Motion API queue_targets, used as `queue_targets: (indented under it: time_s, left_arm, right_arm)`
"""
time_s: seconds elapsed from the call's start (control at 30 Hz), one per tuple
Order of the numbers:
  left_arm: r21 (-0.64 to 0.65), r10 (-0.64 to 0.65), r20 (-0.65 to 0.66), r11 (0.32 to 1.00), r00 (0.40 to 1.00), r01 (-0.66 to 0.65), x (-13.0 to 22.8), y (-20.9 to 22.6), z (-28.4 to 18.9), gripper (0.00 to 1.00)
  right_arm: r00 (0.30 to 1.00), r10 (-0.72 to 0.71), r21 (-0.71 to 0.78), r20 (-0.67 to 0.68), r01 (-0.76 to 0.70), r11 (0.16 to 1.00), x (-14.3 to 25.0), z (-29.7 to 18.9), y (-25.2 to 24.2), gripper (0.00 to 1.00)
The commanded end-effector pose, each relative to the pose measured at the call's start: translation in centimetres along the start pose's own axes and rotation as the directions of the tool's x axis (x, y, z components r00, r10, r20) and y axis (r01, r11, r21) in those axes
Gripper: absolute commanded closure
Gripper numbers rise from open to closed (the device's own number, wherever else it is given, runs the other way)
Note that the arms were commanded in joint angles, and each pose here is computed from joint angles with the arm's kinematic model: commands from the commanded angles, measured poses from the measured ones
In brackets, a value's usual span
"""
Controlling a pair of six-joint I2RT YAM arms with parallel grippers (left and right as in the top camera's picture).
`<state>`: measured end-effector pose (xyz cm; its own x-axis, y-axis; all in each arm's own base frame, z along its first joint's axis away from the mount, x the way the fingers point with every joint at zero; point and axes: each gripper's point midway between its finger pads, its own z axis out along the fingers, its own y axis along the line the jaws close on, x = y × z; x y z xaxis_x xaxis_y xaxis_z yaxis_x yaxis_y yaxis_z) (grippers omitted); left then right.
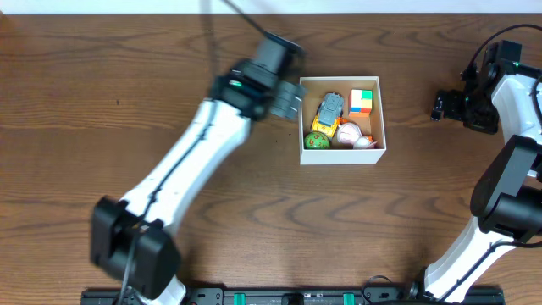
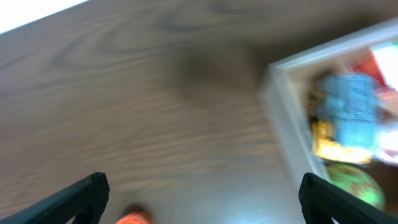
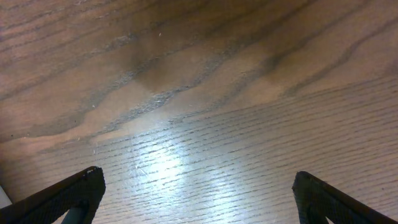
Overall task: Pack container
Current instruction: 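Move the left gripper back over the orange-red round toy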
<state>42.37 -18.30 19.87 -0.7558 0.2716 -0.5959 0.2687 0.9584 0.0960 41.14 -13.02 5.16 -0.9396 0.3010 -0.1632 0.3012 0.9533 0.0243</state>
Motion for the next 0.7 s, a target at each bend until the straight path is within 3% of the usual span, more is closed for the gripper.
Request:
queue_targets:
  time_s: [0.0,0.1,0.2,0.67]
  left_arm:
    - [-0.117,-0.225,-0.026,0.968,0.974,0.221,1.0,5.4,-0.1,0.02]
    - [-0.196,-0.379,-0.089,0.914,0.921,0.357,3.4,8.9,0.3,0.02]
    - [-0.218,-0.441,-0.142,0.887,0.886,0.407,5.3,10.6,0.6,0.02]
    - [-0.249,-0.433,-0.41,0.9,0.803,0.357,11.8,9.3,5.4,0.02]
  right_arm:
    - [1.0,0.018,0.003,0.0,-0.018,1.0,0.0,0.0,-0.2,0.01]
    - [1.0,0.018,0.003,0.0,-0.018,1.0,0.0,0.0,-0.2,0.01]
    - [1.0,0.018,0.003,0.0,-0.018,1.0,0.0,0.0,-0.2,0.01]
    - [1.0,0.018,0.003,0.0,-0.018,1.0,0.0,0.0,-0.2,0.01]
